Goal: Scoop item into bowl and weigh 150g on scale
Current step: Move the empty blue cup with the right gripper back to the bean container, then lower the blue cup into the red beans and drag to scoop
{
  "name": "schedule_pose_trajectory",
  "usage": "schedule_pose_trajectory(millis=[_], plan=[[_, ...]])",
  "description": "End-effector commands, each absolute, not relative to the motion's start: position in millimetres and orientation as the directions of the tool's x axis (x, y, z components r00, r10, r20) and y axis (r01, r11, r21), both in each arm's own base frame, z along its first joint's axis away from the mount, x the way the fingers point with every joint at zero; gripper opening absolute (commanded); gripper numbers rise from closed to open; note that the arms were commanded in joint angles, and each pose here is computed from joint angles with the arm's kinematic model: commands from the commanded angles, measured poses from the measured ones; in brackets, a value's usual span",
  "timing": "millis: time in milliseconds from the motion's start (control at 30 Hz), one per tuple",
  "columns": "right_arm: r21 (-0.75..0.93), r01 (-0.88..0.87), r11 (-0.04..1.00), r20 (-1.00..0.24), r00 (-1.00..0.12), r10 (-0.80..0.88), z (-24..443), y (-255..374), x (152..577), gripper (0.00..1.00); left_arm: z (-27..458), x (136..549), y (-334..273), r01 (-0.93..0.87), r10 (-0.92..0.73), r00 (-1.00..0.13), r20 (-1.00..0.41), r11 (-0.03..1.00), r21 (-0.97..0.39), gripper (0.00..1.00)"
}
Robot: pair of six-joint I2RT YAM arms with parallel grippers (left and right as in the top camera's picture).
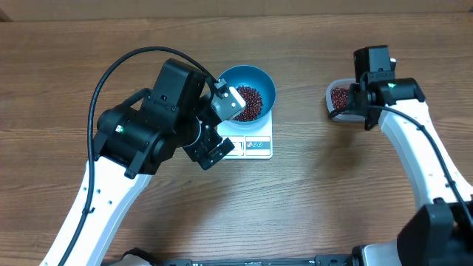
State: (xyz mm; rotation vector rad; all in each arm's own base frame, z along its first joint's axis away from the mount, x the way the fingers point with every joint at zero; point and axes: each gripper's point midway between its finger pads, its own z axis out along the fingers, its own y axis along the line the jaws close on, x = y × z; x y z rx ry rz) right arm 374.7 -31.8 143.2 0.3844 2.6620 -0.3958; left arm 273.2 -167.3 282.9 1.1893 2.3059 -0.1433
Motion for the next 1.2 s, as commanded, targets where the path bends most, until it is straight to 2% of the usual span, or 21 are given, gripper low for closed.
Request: schedule_pose_trajectory(millis=[0, 533, 800, 1167], plan=[[-0.203, 0.326, 0.923, -0.430, -0.877, 0.215, 136.4, -30.0, 381.2, 0.04, 291.5, 274.3, -165.8, 0.775, 0.718, -0.460, -0.523, 0.612, 0.158, 1.00], [-0.222, 0.319, 0.921, -0.399, -0.892, 0.213, 133.7, -30.9, 373.2, 0.04, 291.5, 274.3, -165.7, 0.775, 0.718, -0.460, -0.523, 0.612, 0.158, 0.99], [-0.299, 0.332, 0.895, -0.389, -0.899, 0.203, 136.2, -43.6, 365.1, 0.04, 291.5, 274.3, -165.8, 0.775, 0.718, -0.460, -0.523, 0.612, 0.158, 0.99], [-0.238, 0.284, 0.929, -0.369, -0.911, 0.184, 132.3, -30.5, 367.7, 0.04, 291.6, 274.3, -165.7, 0.775, 0.718, -0.460, -0.523, 0.612, 0.158, 0.99]])
